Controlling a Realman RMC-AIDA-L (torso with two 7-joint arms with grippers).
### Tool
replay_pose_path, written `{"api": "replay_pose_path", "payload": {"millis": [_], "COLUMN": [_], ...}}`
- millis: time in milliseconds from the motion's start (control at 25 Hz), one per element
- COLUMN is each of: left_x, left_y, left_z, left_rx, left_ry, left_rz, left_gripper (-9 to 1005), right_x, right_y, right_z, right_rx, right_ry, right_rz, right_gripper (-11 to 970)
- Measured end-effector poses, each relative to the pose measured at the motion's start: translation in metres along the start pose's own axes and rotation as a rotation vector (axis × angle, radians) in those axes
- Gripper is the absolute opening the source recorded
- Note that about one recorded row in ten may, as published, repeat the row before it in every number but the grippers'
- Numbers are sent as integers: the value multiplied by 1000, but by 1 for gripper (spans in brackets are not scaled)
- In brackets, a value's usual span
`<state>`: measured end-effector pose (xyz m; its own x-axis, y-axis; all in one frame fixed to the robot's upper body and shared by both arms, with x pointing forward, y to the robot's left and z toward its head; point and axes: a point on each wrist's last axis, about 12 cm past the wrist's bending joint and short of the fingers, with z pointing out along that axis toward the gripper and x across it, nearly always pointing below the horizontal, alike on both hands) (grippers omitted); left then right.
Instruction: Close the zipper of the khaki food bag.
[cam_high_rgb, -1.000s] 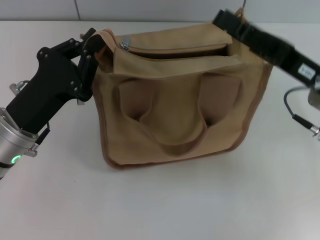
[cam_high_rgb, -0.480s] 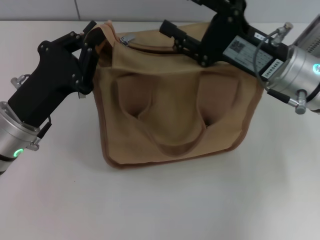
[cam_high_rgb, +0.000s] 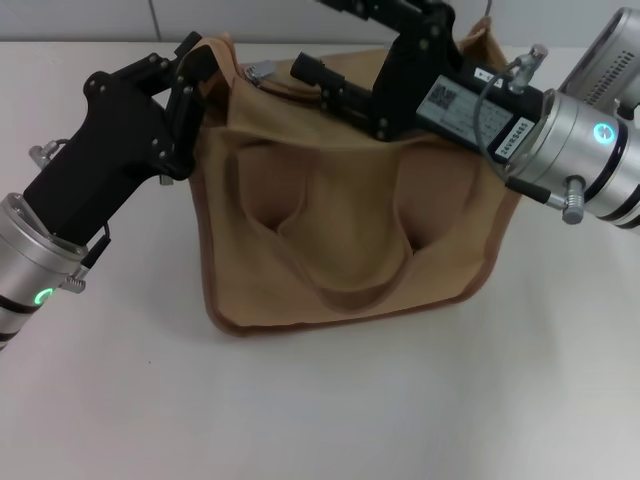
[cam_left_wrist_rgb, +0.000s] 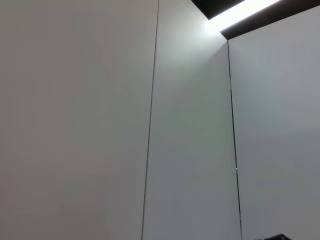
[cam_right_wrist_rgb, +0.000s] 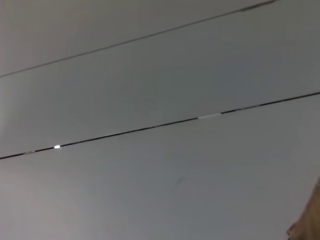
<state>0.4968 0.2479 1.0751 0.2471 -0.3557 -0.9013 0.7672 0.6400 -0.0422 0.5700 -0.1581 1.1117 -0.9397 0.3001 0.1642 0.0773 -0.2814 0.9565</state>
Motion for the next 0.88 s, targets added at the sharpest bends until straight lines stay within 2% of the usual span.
{"api": "replay_pose_path", "payload": {"millis": [280,880], "left_x": [0,1], "left_y": [0,-2], "left_z": [6,12], "left_rx": [10,21], "left_ry": [-8,-20], "left_rz": [-3,-21], "left_gripper": [21,20], "right_x": [0,-6], "right_y": [-5,0], "right_z": [5,25], "right_rx": [57,89], "right_ry": [10,27], "right_rz": [10,-20], "right_gripper": [661,661]}}
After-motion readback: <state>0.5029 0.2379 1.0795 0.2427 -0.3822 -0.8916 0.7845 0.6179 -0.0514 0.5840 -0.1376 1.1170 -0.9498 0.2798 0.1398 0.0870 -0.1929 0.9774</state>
